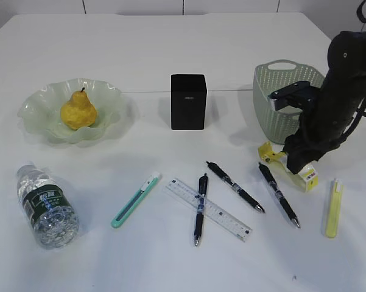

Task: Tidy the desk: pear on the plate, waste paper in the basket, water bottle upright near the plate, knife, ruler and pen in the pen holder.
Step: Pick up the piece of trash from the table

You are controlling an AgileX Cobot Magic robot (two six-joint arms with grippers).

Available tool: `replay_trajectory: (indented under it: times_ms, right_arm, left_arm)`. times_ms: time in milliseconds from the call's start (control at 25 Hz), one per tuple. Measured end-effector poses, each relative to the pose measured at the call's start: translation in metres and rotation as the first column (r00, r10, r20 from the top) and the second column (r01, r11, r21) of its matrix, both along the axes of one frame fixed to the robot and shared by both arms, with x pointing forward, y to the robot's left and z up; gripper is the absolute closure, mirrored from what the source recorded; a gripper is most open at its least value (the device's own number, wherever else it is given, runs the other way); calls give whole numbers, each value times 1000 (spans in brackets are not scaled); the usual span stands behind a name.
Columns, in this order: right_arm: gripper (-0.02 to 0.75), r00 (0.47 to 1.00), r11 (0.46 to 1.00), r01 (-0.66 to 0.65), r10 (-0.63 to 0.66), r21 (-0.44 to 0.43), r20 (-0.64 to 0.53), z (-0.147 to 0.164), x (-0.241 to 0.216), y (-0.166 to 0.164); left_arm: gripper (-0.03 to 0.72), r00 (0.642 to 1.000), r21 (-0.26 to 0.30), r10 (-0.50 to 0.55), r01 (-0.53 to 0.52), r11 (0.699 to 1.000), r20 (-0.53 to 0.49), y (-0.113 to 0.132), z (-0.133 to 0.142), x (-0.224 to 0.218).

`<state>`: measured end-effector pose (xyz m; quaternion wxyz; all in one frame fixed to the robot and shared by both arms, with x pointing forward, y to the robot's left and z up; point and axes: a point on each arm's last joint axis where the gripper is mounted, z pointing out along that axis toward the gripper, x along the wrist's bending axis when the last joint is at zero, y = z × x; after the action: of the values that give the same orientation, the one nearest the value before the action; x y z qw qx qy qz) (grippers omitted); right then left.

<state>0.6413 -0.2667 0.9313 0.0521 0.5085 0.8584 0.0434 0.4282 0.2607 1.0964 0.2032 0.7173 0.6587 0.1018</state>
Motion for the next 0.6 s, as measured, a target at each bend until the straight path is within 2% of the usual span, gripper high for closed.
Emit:
replay_trajectory:
  times_ms: [440, 600]
  right_arm:
    - [253, 999, 1000, -3, 3, -8, -35, -22, 4, 0]
    - [283, 1000, 1000, -8, 8, -15, -28, -22, 4, -1]
  left_arm:
    - [199, 1000, -1, 1, -1, 1000, 5, 0, 0, 0]
    - [199, 1000, -1, 1, -1, 1000, 5, 0, 0, 0]
